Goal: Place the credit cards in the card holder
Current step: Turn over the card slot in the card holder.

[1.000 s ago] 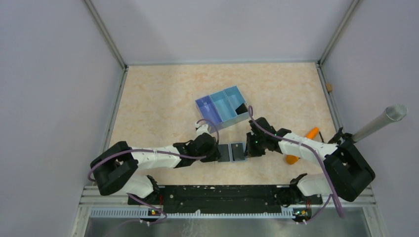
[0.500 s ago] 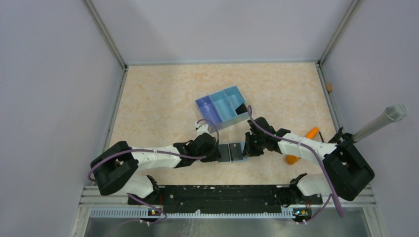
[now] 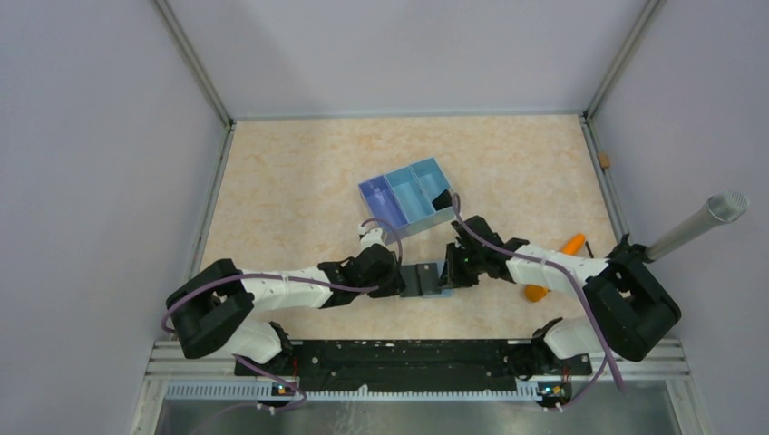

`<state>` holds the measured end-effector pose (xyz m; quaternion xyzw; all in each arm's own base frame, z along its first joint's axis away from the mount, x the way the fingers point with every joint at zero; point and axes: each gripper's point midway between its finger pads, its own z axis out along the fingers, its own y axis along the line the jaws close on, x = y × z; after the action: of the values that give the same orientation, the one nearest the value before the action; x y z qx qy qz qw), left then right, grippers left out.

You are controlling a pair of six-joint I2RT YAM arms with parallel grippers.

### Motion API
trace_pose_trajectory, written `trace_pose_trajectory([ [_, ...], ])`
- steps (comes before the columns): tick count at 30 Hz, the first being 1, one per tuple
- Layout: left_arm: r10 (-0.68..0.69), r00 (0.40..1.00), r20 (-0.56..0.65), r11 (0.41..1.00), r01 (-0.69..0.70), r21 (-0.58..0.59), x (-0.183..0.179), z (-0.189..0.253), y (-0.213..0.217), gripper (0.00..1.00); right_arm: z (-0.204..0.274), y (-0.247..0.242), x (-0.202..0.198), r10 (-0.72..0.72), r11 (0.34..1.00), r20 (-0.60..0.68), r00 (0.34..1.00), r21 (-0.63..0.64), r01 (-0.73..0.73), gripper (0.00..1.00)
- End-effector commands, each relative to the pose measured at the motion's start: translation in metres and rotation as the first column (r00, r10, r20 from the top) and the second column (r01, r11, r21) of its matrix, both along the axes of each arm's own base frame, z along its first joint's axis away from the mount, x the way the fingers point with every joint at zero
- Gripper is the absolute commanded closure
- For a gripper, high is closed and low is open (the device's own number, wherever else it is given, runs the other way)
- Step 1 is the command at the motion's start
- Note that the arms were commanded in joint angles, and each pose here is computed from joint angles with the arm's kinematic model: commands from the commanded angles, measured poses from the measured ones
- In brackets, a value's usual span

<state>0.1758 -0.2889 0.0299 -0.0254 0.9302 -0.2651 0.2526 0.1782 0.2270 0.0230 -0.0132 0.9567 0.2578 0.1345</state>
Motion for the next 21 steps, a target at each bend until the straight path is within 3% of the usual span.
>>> trace_pose_trajectory([
  [1,-0.010,0.999,-0.031,0.999,0.011,0.044,-0.007,-0.013,0.008,0.55,0.001,0.012,-0.003,0.006,0.998,0.002,1.000,0.066,-0.007,0.84],
  [13,-0.008,1.000,-0.029,0.999,0.010,0.046,-0.007,-0.013,0.010,0.57,0.032,0.019,0.004,-0.060,0.985,0.064,0.996,0.166,0.048,0.83],
  [21,-0.015,1.000,-0.025,0.999,0.016,0.039,-0.006,-0.013,0.008,0.57,0.039,0.032,0.003,-0.013,0.972,0.073,0.997,0.235,-0.004,0.81],
])
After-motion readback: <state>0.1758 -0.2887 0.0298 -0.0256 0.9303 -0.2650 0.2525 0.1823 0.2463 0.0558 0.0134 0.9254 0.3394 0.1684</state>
